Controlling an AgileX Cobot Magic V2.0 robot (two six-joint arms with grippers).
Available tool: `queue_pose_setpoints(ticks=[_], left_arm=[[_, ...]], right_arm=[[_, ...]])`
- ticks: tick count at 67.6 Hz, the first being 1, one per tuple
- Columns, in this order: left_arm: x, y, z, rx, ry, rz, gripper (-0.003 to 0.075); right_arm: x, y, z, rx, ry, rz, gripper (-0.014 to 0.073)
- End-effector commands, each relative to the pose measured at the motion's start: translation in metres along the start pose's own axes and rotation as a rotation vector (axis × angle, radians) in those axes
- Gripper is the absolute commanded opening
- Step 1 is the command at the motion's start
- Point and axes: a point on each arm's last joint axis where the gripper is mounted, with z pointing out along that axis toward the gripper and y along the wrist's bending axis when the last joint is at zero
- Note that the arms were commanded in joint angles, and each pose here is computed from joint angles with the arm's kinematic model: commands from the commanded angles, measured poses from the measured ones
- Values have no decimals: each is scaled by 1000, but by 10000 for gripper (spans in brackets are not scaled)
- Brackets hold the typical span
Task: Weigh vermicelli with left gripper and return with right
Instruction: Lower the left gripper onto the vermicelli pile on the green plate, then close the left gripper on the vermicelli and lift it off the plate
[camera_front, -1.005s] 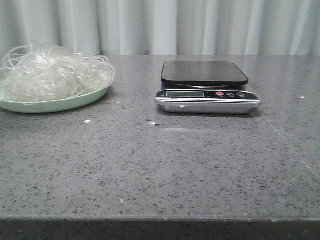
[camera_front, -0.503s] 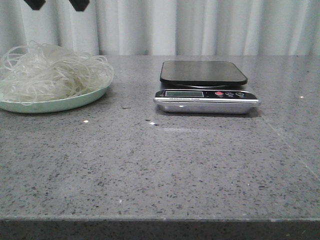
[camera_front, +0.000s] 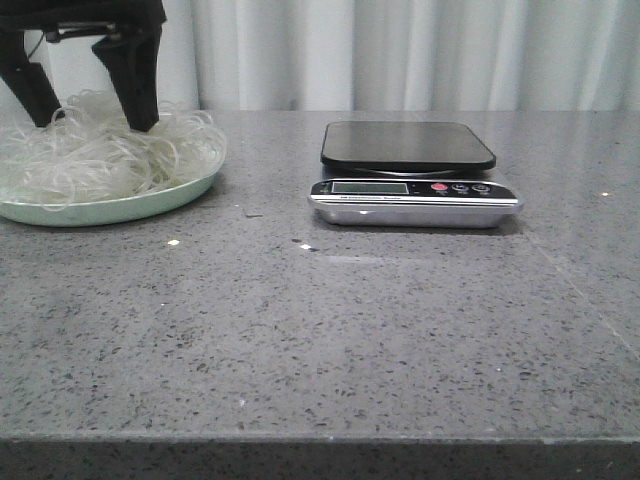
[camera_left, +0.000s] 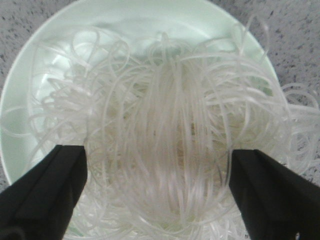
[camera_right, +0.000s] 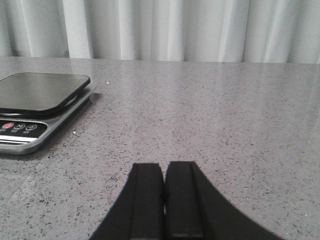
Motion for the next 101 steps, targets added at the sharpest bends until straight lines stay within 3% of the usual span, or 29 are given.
queue_pose_setpoints(ticks=[1, 13, 19, 23, 28, 41, 54, 74, 90, 101], left_arm=[[-4, -1, -19, 16, -61, -19, 556], [-3, 0, -2, 11, 22, -20, 384], [-2, 0, 5, 8, 57, -20, 251], [-2, 0, 6, 8, 60, -13, 122], [-4, 0, 4, 9, 48, -11, 154], [-12, -3, -21, 19, -45, -5, 134], [-17, -16, -81, 49, -241, 27, 134], [-18, -47, -147, 117, -435, 105, 134], [-26, -82, -155, 196, -478, 166, 134], [-41, -107, -130, 264, -436, 190, 134]], right_arm=[[-11, 0, -2, 6, -109, -9, 151], [-11, 0, -2, 6, -109, -9, 151], [-11, 0, -2, 6, -109, -9, 151], [-11, 0, -2, 6, -109, -9, 151], [-11, 0, -2, 6, -109, -9, 151], [-11, 0, -2, 6, -109, -9, 151], [-11, 0, -2, 6, -109, -9, 151], [-11, 0, -2, 6, -109, -9, 151], [-11, 0, -2, 6, -109, -9, 151], [-11, 0, -2, 5, -109, -9, 151]])
